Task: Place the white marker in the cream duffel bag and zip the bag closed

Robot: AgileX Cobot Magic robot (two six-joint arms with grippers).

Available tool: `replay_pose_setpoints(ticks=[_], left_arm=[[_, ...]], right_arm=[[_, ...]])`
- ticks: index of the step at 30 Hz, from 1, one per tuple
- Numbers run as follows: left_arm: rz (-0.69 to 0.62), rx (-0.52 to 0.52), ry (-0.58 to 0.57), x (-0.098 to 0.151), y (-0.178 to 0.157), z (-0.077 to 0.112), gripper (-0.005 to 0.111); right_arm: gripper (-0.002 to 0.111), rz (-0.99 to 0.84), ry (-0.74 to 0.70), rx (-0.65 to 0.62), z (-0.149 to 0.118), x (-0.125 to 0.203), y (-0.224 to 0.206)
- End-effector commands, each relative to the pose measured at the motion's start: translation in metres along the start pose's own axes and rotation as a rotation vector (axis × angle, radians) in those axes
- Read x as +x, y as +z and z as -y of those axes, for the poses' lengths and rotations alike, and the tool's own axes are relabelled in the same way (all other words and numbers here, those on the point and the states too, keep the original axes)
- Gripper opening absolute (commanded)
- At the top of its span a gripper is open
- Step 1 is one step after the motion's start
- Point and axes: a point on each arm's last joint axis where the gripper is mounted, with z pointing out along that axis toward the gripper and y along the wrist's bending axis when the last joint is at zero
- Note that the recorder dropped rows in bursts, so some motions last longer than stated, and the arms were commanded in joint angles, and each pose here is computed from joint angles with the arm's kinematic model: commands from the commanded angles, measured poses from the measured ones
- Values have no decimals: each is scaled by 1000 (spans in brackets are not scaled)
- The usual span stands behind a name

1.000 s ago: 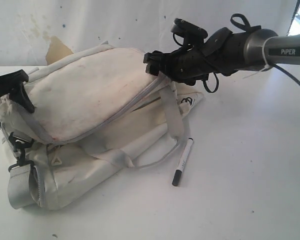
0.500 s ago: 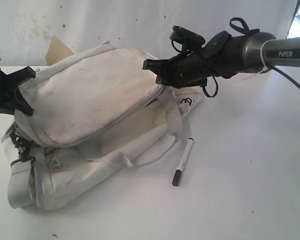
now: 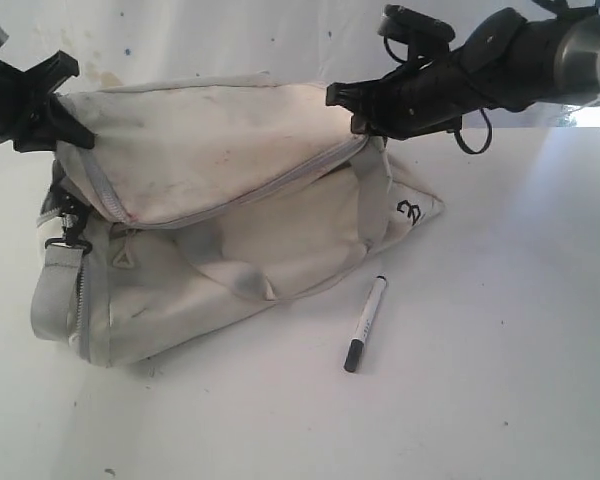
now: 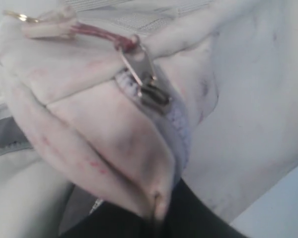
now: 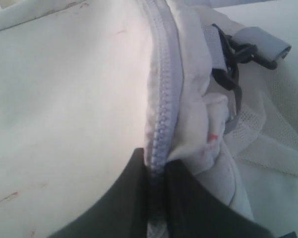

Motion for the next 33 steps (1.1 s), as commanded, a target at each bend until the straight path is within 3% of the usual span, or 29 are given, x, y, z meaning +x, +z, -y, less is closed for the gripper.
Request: replay_pose_setpoints(ticks=[1,6,13,15,18,21,24,28,33], left_arm=[[66,25,63,-5,2,12,0],[63,20,129,-4,11,13,0],[-65,-29,140,5,31,-6,2],[-72,-35,149,5,32,-7,10],[-65,-42,171,5,32,-8,30],[-63,-52,188,4,32,-8,52],[-68,-63,191,4,29,-11,66],[-58,-71,172,1,19,-16,78],[-16,-86,91,-5,-1,-26,85]], right_arm=[[0,46,4,46,22,-15,-15],[0,7,1,42,25,-10,-15],[0,-65,-2,33,28,0,-8],[0,-72,-2,30,27,1,-8],[2,-81,-1,27,27,2,-8],[13,-97,-1,21,26,3,-8],[29,-113,11,13,26,5,-8],[45,-107,8,9,23,2,-13],[50,-78,1,2,18,-5,-24]])
